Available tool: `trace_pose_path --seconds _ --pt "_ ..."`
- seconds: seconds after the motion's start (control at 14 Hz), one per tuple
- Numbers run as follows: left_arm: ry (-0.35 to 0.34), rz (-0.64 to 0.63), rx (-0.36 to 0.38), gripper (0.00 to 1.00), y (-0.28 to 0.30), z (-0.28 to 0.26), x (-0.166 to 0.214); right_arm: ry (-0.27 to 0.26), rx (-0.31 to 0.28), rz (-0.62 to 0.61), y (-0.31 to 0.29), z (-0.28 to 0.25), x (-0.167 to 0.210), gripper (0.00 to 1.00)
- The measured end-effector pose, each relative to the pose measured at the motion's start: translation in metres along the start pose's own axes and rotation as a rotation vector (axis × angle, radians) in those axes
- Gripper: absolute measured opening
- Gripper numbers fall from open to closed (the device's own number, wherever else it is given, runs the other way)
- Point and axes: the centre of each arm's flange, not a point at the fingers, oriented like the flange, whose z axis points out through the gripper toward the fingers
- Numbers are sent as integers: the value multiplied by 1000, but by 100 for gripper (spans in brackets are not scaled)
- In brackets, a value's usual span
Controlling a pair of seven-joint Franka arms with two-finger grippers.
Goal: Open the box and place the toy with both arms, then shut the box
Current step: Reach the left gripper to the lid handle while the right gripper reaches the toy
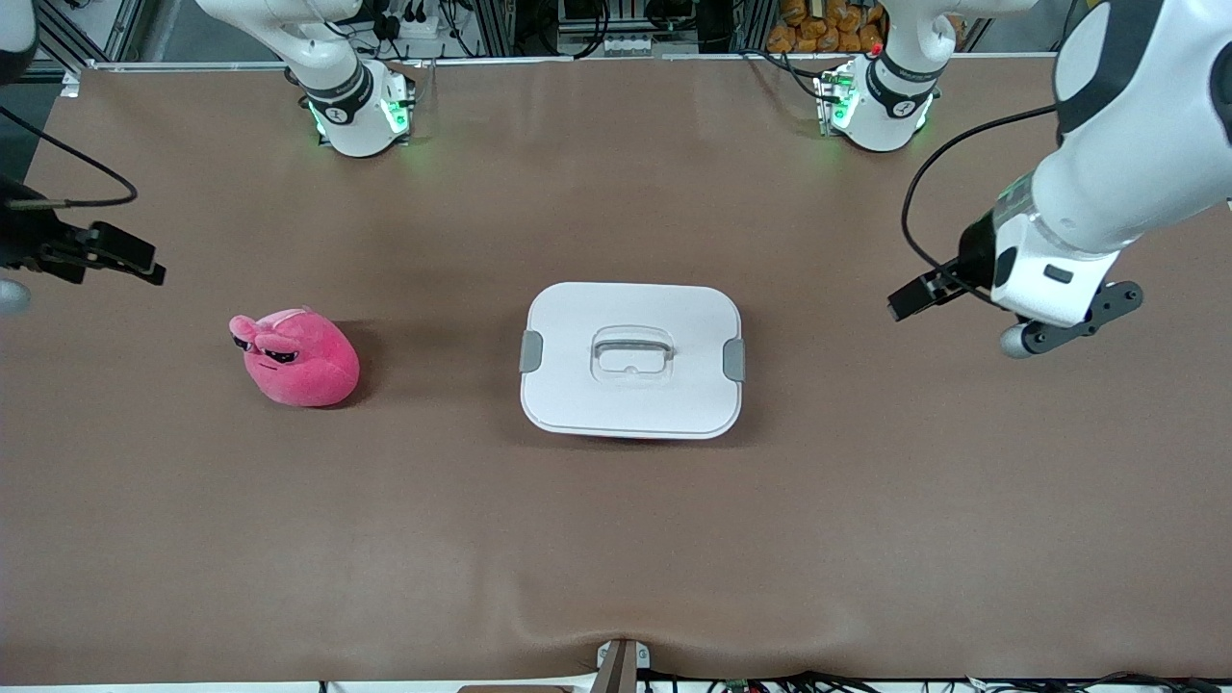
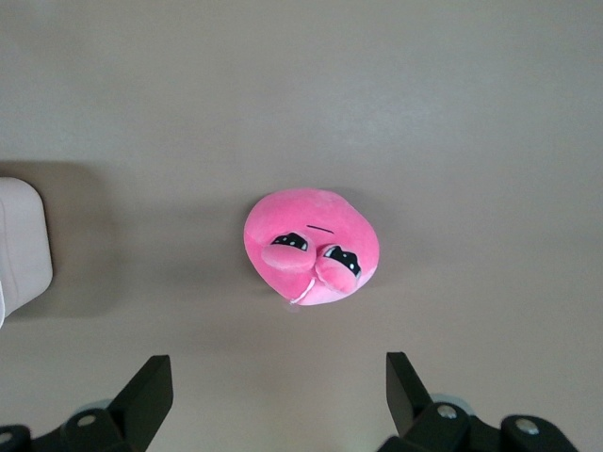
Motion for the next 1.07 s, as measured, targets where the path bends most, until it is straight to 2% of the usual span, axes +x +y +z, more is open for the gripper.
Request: trace_pose_path --seconds 0.29,0.57,0.86,1.07 --pt "8 -182 -23 100 46 30 -11 -63 -6 -55 -19 39 20 100" --pt "-12 -384 -75 100 82 56 -22 -133 1 -254 -29 83 23 100" --pt "-23 -523 -101 100 111 74 -40 -123 -17 -533 -34 135 25 100" --pt "-26 -629 -131 100 140 90 -61 -103 -63 -737 -48 176 16 100"
